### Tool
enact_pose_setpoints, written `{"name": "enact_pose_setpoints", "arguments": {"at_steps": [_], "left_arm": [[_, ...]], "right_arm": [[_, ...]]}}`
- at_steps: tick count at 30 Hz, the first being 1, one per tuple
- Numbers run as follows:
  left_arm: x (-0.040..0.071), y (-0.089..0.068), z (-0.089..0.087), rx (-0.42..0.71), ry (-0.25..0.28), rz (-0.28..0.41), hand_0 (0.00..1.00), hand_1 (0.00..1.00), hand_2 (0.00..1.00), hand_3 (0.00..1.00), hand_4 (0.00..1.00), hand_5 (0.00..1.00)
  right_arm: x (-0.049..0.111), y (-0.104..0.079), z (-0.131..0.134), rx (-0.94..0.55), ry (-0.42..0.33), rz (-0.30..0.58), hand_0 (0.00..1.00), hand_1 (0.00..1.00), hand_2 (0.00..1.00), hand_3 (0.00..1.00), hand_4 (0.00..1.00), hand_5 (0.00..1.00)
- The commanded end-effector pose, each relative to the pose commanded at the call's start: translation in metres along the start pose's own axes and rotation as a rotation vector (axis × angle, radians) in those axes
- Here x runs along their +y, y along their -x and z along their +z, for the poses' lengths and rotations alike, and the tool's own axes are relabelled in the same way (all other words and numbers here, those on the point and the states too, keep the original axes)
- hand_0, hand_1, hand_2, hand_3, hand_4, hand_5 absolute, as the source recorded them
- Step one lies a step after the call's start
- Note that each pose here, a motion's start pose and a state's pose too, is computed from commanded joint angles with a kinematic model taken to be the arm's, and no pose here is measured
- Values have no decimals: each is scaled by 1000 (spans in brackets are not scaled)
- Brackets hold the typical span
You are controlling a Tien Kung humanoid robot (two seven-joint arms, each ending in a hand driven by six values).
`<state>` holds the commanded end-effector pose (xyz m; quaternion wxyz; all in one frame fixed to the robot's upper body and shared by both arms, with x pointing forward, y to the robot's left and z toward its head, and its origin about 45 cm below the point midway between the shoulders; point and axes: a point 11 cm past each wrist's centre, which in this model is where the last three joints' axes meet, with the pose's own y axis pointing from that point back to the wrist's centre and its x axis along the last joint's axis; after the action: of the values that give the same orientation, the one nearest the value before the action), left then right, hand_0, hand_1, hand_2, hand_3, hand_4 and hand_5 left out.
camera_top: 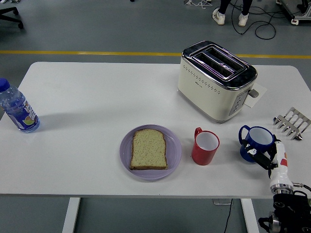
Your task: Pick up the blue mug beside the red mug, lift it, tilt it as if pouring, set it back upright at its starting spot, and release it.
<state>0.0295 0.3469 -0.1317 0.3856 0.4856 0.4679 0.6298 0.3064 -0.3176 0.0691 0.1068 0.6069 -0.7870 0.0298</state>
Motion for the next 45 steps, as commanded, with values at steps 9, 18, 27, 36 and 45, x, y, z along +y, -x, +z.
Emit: {"name": "enact_pose_setpoints", "arguments": {"at_steps": [9, 18, 27, 36, 45], "left_arm": [[0, -1, -3, -8, -5, 2, 634, 644, 653, 506, 240, 854], [0, -2, -5, -10, -7, 3, 634, 644, 653, 506, 241, 855], [0, -1, -2, -5, -3, 1, 634, 644, 653, 505, 241, 855], [0, -1, 1, -2, 2, 1, 634, 642, 653, 505, 240, 856], [0, -1, 2, 1, 3, 1, 634, 644, 653, 505, 240, 856]], "right_arm": [[2, 1, 5, 12, 17, -18, 632, 498, 648, 882, 886, 124], [2, 1, 7, 32, 25, -19, 689, 534, 691, 933, 894, 112], [0, 3, 3, 47, 3, -35, 709, 554, 742, 960, 920, 106], [-1, 4, 3, 70, 5, -55, 891, 700, 875, 998, 952, 141], [-2, 2, 1, 72, -5, -52, 945, 795, 939, 998, 947, 134]]}}
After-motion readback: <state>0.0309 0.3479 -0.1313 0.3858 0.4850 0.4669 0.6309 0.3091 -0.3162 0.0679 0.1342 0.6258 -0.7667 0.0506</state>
